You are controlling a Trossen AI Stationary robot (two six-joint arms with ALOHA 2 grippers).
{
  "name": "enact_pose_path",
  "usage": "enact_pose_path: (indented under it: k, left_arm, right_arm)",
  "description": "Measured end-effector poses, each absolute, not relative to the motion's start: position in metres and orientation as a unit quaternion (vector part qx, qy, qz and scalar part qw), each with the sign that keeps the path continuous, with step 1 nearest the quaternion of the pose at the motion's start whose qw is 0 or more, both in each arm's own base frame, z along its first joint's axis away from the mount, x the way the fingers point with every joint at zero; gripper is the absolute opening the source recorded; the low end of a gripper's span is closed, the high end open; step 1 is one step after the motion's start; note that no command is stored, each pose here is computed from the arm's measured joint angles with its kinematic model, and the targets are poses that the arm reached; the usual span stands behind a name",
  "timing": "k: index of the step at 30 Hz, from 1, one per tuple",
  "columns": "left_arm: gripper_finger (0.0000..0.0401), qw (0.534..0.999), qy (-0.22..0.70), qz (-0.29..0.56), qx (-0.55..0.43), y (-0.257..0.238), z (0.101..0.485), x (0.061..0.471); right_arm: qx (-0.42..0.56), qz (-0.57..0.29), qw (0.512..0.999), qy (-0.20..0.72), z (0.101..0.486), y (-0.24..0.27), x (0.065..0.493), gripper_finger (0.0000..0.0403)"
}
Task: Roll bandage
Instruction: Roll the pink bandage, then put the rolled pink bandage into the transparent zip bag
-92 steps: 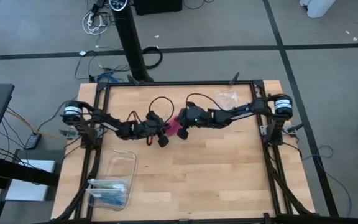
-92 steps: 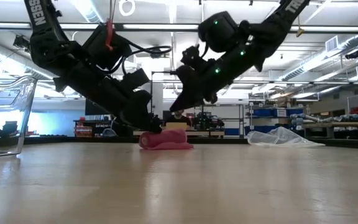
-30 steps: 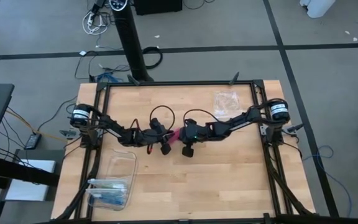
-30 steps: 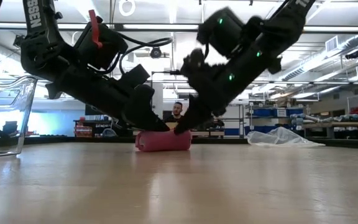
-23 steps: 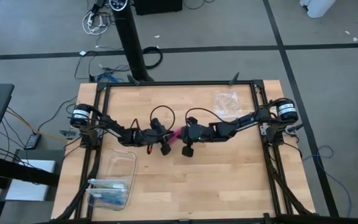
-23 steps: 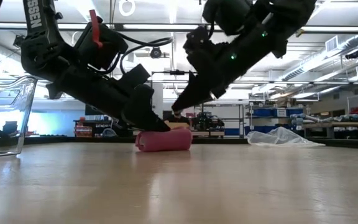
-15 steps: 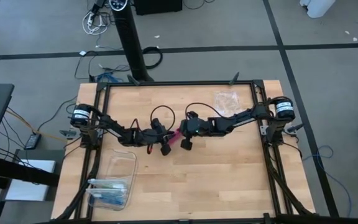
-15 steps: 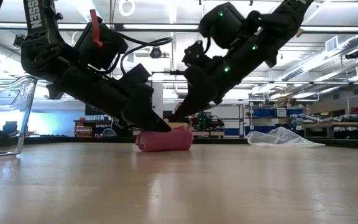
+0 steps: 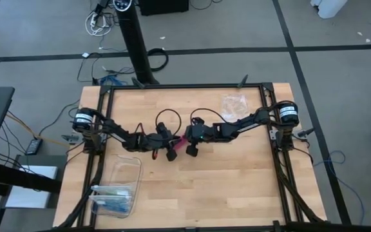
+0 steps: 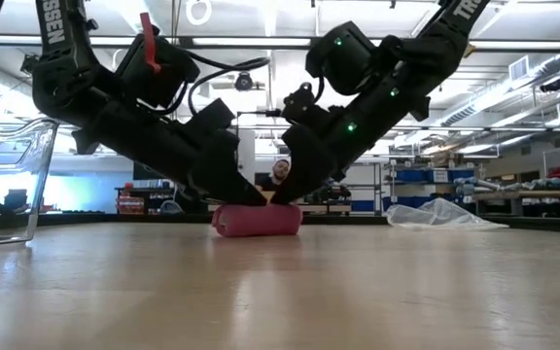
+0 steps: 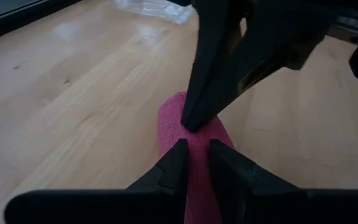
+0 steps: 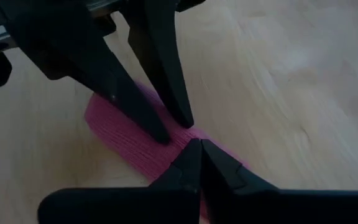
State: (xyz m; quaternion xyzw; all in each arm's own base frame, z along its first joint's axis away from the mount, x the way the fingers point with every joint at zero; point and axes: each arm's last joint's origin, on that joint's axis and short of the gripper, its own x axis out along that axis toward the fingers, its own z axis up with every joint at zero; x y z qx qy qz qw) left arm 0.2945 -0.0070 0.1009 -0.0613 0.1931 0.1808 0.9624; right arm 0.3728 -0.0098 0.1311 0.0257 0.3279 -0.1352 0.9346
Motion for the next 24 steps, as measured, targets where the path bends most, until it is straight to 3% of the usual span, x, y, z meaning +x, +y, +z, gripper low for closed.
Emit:
enact_pose_path:
  k: [8, 14, 24]
  left_arm:
    - [0.0074, 0.971, 0.166, 0.167, -0.037, -0.008, 0.124, 0.293]
    - [0.0074, 0.974, 0.154, 0.165, -0.016, -0.008, 0.132, 0.293]
    - [0.0074, 0.974, 0.151, 0.166, -0.004, -0.007, 0.133, 0.293]
  right_arm:
    - [0.026, -0.132, 0.936, 0.326, 0.139, -0.009, 0.369, 0.0032]
    - [0.019, -0.131, 0.940, 0.315, 0.143, -0.009, 0.370, 0.0075]
    - [-0.014, -0.124, 0.956, 0.266, 0.210, -0.008, 0.348, 0.0150]
